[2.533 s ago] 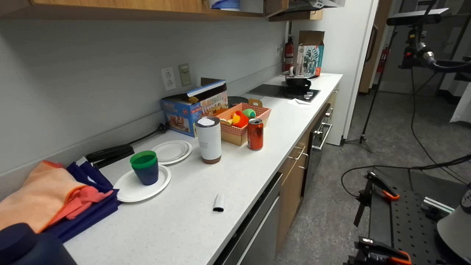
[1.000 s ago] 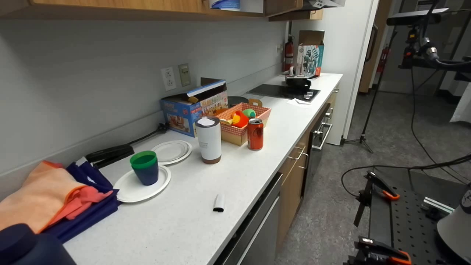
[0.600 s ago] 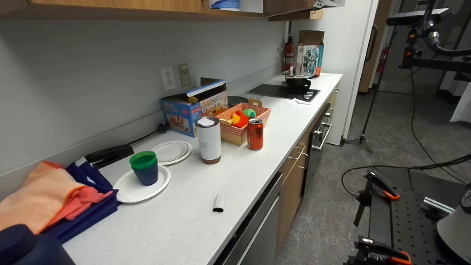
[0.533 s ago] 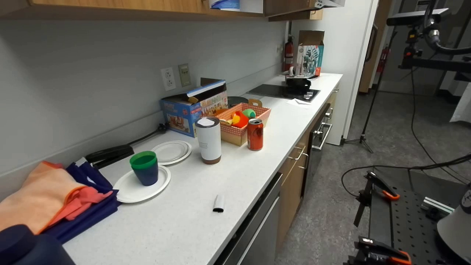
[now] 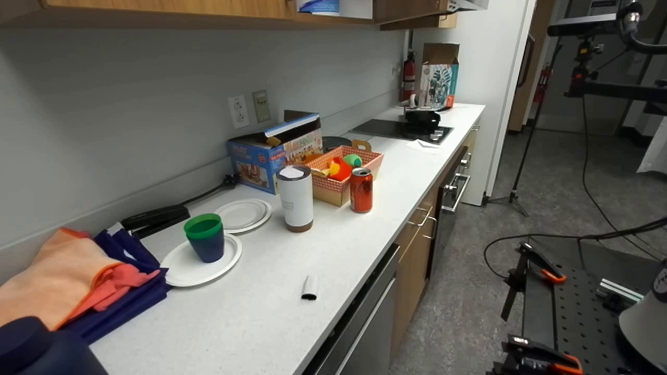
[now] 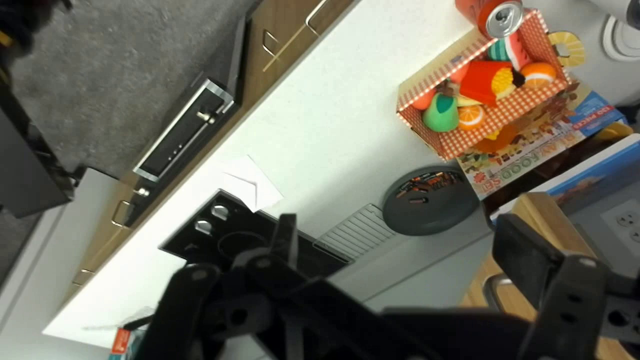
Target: Open the right door of the cabinet above the basket
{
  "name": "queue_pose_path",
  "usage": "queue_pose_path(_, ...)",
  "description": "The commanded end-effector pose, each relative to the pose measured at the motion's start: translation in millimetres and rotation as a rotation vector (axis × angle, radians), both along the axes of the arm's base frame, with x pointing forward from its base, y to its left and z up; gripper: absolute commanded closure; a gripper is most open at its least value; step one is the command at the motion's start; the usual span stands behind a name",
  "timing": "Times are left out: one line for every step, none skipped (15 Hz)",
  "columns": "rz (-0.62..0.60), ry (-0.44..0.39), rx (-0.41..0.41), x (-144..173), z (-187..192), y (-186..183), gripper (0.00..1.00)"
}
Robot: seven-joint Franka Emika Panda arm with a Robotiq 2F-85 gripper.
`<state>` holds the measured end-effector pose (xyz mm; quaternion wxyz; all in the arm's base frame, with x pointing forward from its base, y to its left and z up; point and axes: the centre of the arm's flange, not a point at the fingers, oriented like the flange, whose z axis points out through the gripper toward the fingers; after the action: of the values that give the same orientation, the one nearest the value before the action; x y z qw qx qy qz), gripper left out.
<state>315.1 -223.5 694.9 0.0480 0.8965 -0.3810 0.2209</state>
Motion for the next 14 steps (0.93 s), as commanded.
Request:
queue_pose_path(-0.076,0.049,-0.015,-26.4,26.7,10.4,0.00)
queue_pose_path(-0.070,0.049,-0.046,2.6,79.0,16.5,0.00)
queue_pose_path(-0.043,0.041,-0.065,2.9,89.4,27.6,0.00)
queue_pose_path(-0.005,0.019,-0.086,4.6,108.4,45.2,0.00)
queue_pose_path(0.020,0.003,-0.113,8.3,122.0,61.4,0.00)
queue_pose_path(0.049,-0.008,-0.134,21.8,124.6,65.3,0.00)
queue_pose_path(0.074,-0.024,-0.146,28.2,133.2,76.6,0.00)
queue_pose_path(0.096,-0.033,-0.153,35.8,138.5,84.7,0.00)
queue_pose_path(0.113,-0.037,-0.159,43.4,141.1,90.5,0.00)
queue_pose_path(0.129,-0.040,-0.161,51.9,142.3,93.2,0.00)
queue_pose_path(0.135,-0.047,-0.169,61.6,141.7,93.2,0.00)
queue_pose_path(0.129,-0.053,-0.189,70.3,140.7,92.0,0.00)
queue_pose_path(0.112,-0.053,-0.213,79.5,139.2,87.9,0.00)
queue_pose_path(0.107,-0.053,-0.228,87.4,138.2,84.0,0.00)
